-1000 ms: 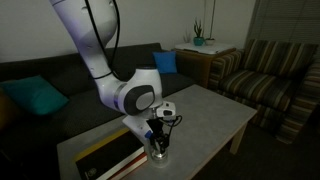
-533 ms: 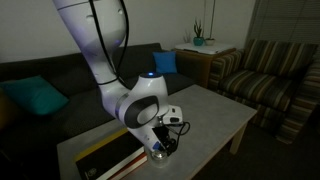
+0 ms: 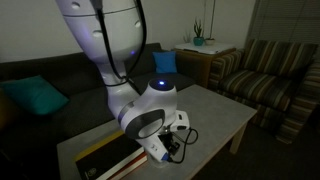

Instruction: Put the silver lid on the silver bottle

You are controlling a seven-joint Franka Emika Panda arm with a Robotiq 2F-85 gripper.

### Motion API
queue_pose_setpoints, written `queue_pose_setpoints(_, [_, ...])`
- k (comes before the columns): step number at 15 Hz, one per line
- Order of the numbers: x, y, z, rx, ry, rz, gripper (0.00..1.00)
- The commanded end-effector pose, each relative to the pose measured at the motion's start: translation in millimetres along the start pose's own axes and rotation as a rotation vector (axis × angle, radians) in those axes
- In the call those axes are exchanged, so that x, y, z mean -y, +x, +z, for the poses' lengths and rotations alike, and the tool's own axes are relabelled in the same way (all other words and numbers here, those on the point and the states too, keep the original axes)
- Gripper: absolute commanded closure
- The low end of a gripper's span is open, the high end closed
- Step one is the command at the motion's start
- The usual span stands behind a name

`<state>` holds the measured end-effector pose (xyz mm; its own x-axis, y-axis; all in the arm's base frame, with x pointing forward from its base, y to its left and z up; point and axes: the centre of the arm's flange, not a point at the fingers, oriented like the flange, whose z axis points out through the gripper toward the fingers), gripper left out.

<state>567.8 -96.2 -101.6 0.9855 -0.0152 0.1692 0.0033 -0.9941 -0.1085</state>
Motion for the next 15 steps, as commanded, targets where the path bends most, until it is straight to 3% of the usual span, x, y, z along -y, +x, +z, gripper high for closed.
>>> queue_pose_setpoints(1, [8.1,-8.3,-12.9,0.014,0.015,-0.021,0.57])
queue_pose_setpoints(9, [35.7,-4.0,-3.3,0.051,-0.03,-0.045,0.57])
queue_pose_setpoints(15, [19.7,11.8,15.4,0.062,-0.081,0.001,0.57])
